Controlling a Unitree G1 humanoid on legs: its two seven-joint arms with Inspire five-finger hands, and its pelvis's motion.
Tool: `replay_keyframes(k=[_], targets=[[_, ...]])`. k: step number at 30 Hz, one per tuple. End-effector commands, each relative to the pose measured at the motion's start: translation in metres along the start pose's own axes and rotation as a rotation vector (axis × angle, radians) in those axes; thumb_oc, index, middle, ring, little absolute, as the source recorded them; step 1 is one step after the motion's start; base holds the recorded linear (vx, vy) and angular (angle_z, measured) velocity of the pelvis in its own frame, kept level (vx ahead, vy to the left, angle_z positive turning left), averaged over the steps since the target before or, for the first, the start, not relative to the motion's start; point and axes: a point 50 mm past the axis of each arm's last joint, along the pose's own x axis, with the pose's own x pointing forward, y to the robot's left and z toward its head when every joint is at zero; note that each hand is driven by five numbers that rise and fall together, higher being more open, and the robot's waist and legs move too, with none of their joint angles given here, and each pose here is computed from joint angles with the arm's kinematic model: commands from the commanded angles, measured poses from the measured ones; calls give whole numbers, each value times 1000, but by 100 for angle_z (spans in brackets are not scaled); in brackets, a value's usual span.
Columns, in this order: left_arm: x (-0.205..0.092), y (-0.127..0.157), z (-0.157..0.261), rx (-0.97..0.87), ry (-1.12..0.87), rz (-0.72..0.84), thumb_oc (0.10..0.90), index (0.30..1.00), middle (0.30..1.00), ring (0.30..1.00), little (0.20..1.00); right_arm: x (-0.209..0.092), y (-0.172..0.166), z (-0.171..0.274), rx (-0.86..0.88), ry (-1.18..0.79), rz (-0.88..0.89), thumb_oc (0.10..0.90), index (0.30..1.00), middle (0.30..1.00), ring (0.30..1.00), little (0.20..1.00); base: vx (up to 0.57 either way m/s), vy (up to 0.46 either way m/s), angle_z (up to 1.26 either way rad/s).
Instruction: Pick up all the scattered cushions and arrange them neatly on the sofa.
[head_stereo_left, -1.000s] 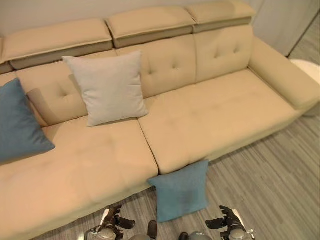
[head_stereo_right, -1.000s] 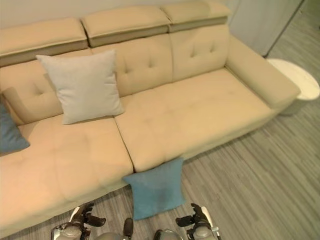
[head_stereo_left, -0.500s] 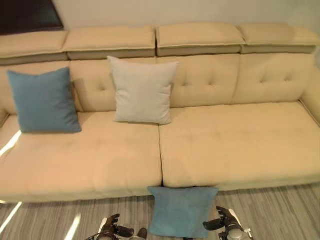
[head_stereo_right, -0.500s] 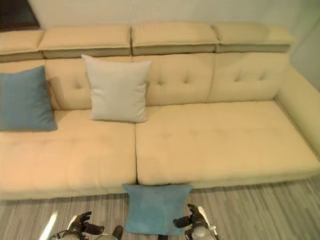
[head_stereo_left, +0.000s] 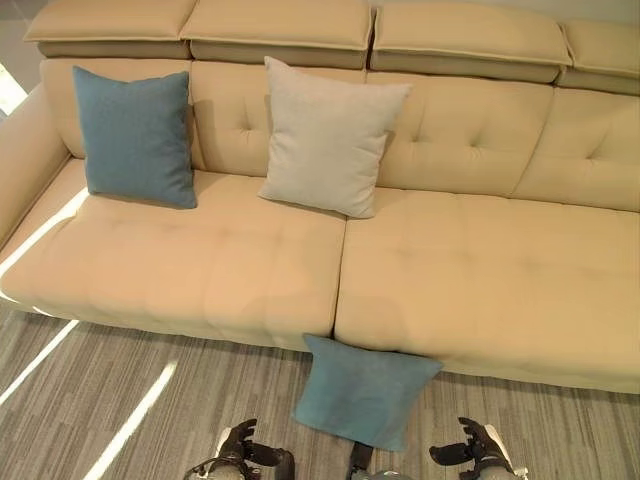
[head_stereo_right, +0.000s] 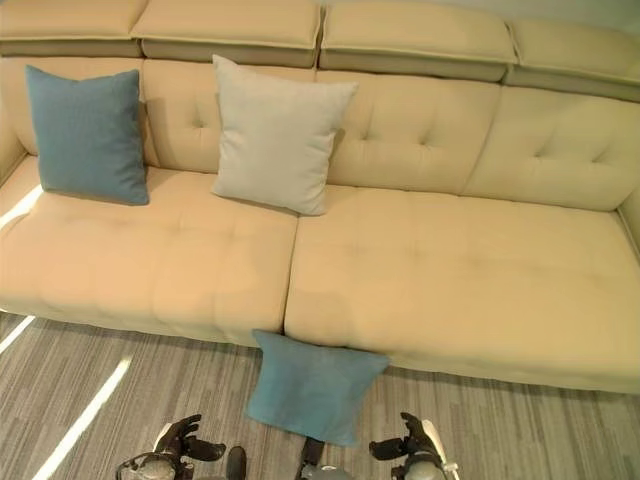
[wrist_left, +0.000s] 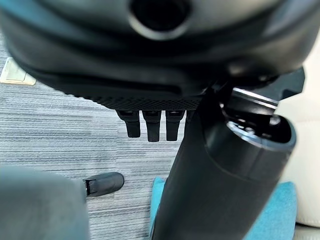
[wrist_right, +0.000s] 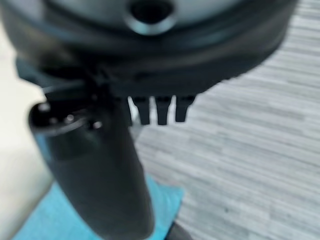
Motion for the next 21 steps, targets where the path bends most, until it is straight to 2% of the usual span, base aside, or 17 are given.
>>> replay_keyframes(k=[1,10,17,21], targets=[[4,13,9,22,-34,34,800,900,900,900,900,4,0,20,19,-67,-10,800,900,900,900,900,-26,85,-2],[7,37,15,49,-55,102,800,900,900,900,900,5,9,40,2,-118,19,800,900,900,900,900,-81,86,-39],[6,37,17,25,-69,109,800,900,900,900,900,4,10,30,-3,-90,21,800,900,900,900,900,-24,-46,-10],[8,34,40,-38,-144,114,800,900,900,900,900,5,5,36,-3,-111,6,800,900,900,900,900,18,-139,-13]])
